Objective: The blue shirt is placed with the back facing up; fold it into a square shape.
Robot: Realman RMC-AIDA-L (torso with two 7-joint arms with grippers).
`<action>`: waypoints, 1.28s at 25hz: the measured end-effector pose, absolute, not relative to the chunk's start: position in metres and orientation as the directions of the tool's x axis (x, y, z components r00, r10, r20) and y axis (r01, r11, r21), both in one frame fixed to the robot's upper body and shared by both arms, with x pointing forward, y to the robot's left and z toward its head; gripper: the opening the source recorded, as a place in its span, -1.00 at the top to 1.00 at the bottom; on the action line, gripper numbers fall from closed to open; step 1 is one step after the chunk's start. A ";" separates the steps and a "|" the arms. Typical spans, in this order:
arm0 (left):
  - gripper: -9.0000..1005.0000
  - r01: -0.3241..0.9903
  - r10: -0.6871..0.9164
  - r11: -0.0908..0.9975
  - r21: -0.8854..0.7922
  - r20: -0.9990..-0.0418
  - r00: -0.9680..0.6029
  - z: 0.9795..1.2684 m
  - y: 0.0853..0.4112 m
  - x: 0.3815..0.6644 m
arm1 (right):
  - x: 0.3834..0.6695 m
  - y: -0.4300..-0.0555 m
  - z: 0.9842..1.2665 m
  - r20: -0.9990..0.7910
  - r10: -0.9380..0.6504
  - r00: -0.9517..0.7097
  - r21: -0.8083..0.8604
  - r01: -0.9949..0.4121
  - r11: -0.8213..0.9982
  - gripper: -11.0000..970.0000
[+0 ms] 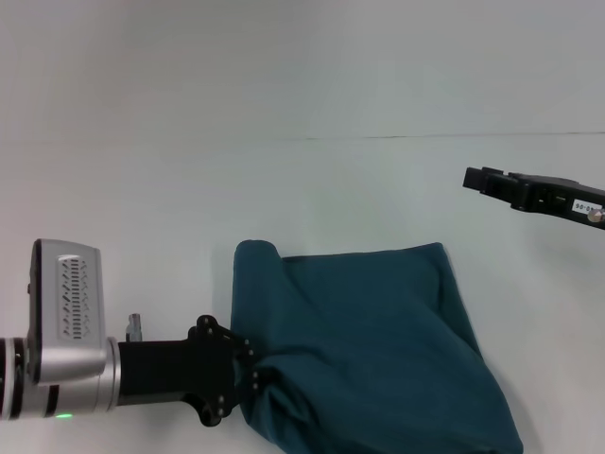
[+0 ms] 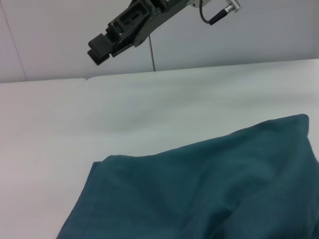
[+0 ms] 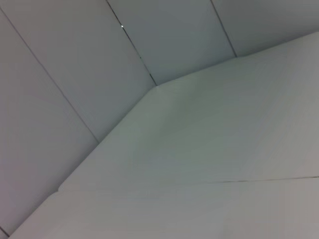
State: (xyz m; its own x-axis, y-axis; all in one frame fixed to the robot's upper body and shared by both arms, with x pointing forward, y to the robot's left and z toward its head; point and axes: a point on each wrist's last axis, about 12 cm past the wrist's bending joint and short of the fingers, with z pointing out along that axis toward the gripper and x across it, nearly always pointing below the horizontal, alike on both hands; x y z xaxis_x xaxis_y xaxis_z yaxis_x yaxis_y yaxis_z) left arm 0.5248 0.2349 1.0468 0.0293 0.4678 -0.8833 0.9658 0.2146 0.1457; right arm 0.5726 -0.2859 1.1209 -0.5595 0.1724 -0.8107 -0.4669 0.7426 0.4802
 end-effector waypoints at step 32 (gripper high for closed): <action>-0.20 0.880 0.359 0.416 0.230 -0.931 0.074 1.060 0.280 0.493 | 0.580 -0.275 1.126 -0.819 0.174 -0.547 0.483 -0.493 0.724 0.33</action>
